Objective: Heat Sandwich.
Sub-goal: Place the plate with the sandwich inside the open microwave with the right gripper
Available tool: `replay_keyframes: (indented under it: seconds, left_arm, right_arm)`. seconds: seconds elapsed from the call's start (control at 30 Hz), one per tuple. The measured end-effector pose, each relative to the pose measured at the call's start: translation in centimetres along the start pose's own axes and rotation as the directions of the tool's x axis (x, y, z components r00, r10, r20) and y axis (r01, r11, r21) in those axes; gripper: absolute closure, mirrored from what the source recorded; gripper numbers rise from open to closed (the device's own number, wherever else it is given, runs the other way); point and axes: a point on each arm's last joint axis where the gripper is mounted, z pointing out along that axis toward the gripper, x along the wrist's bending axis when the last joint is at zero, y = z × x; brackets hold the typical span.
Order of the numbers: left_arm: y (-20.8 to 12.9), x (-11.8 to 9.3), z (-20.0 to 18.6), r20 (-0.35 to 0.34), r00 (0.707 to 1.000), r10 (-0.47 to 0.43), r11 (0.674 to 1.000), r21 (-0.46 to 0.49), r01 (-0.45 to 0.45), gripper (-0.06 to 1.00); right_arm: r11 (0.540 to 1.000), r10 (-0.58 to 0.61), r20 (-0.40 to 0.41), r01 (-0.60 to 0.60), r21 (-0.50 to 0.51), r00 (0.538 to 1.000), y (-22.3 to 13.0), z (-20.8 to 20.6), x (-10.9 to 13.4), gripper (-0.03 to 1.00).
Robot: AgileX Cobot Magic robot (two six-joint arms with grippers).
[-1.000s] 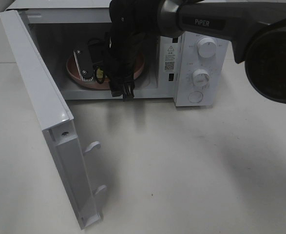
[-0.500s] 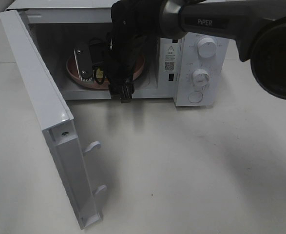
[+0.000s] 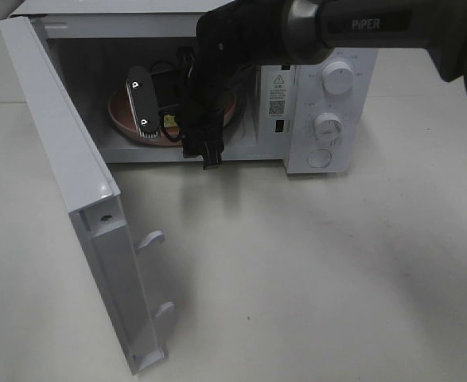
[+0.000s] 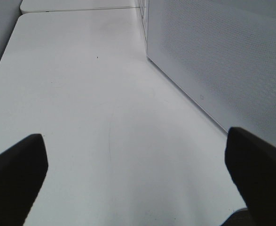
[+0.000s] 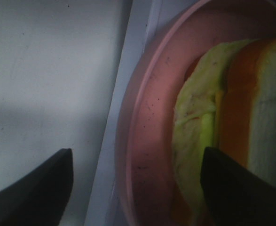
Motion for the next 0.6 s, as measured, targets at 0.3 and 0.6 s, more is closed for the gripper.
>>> replay_keyframes:
  seconds: [0.3, 0.6]
  left_arm:
    - [0.0, 0.0, 0.0, 0.000, 1.000, 0.000, 1.000, 0.000, 0.000, -0.03]
    - [0.0, 0.0, 0.0, 0.000, 1.000, 0.000, 1.000, 0.000, 0.000, -0.03]
  right_arm:
    - [1.000, -0.017, 0.011, 0.017, -0.006, 1.000, -0.6, -1.5, 1.7, 0.24]
    - [1.000, -0.022, 0.031, 0.022, -0.022, 0.999, -1.0, -4.0, 3.1, 0.24]
